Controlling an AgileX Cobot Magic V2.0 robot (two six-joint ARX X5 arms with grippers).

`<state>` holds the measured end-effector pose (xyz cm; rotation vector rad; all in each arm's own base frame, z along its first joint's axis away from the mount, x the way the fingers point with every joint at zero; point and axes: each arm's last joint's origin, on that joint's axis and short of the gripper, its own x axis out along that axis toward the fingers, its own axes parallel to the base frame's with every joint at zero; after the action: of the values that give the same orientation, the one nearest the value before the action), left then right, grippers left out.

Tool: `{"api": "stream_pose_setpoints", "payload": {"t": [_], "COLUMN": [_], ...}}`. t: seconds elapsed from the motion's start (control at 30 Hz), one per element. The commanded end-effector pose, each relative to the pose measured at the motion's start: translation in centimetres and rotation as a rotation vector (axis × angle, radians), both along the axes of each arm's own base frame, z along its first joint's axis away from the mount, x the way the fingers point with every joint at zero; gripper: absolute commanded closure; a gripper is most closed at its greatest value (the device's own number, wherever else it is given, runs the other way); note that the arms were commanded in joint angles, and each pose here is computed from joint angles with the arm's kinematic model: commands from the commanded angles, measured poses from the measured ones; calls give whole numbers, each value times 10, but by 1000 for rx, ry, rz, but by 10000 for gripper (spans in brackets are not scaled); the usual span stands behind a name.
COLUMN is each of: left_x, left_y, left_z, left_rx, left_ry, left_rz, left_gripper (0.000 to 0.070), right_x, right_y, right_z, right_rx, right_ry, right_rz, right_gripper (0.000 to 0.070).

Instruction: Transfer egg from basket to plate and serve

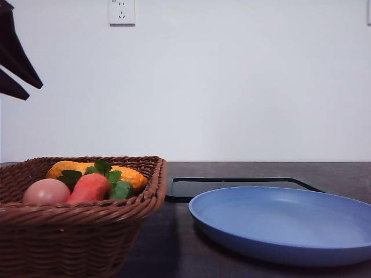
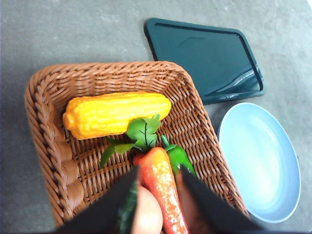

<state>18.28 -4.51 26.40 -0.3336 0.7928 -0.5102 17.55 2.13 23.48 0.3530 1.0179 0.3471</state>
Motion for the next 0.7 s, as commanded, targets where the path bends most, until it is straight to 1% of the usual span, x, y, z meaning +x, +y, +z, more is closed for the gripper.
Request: {"api": "stream_pose_setpoints", "payload": {"t": [0.0, 0.03, 0.1, 0.27, 0.43, 0.67], "left_x": [2, 2, 2, 2, 2, 2], "left_y": [-2, -2, -3, -3, -3, -3], "left_z": [4, 4, 4, 4, 4, 4], "left_rx": [0, -1, -5, -8, -8, -7], "left_ry": [-17, -16, -12, -9, -9, -10], "left_rz": [-20, -21, -19, -17, -17, -18], "left_gripper": [405, 384, 375, 375, 375, 375], "right_x": [3, 4, 5, 8, 12, 24], "right_y": [3, 4, 6, 9, 10, 12], "right_z": [-2, -6, -15, -41, -65, -80], "right_rx": [5, 8, 9, 13, 28, 69], "right_ry": [14, 31, 62, 125, 163, 191], "right_rz": [14, 12, 14, -4, -26, -24], "right_gripper": [477, 477, 477, 477, 477, 482]}}
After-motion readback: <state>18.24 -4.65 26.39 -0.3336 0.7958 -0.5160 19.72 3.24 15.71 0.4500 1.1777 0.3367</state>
